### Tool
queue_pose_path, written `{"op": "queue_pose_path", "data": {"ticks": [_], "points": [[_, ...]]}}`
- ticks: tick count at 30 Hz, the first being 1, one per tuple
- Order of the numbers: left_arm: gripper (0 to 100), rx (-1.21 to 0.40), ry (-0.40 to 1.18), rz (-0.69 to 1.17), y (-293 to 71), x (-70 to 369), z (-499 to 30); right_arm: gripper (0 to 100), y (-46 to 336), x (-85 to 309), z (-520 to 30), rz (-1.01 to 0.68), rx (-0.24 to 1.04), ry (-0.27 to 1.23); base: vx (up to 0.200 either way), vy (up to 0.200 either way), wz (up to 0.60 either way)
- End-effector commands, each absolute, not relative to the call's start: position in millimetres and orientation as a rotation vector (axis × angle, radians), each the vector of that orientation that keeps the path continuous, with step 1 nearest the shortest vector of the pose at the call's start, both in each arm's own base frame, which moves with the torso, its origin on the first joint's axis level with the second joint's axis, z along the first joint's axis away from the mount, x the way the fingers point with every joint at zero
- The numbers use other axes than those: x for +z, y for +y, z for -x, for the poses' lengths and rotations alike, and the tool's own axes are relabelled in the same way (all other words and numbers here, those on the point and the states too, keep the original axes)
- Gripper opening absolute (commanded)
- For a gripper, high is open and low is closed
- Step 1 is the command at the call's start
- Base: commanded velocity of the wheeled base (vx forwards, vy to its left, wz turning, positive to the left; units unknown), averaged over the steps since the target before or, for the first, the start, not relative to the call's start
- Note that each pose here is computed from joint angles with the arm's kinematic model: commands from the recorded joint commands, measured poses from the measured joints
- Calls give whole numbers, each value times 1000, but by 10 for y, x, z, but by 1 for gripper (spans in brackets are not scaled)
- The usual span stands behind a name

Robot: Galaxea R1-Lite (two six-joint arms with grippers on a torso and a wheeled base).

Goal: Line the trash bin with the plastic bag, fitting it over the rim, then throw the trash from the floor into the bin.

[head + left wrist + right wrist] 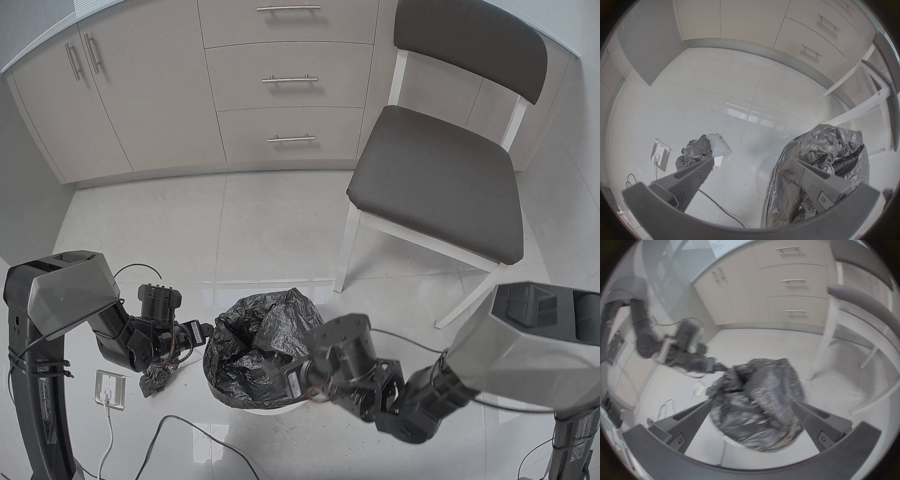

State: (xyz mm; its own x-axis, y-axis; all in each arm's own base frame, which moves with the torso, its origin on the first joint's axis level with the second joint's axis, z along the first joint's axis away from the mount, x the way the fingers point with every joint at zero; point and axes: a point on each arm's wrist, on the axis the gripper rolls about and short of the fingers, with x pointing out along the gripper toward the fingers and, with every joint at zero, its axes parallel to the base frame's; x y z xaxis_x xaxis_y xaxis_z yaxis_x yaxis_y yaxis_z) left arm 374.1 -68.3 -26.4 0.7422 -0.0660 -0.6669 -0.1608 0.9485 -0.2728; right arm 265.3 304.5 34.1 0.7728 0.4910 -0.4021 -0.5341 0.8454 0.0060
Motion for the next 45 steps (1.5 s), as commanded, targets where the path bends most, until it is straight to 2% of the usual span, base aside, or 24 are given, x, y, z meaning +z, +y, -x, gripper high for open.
{"op": "queue_pose_path", "data": {"ticks": [1, 9, 18, 27, 45], "points": [[100, 49, 724, 330, -687, -221, -3747, 100, 3279, 170, -2023, 141, 735, 430, 0, 0, 0], [100, 58, 723, 348, -676, -224, -3752, 100, 3460, -165, -1798, 168, 789, 493, 0, 0, 0], [100, 57, 721, 349, -682, -217, -3752, 100, 3507, -361, -2300, 122, 705, 463, 0, 0, 0], [100, 53, 719, 346, -700, -215, -3753, 100, 3516, -601, -2541, 114, 693, 485, 0, 0, 0], [100, 53, 723, 348, -707, -233, -3757, 100, 3535, -662, -2179, 157, 782, 550, 0, 0, 0]]}}
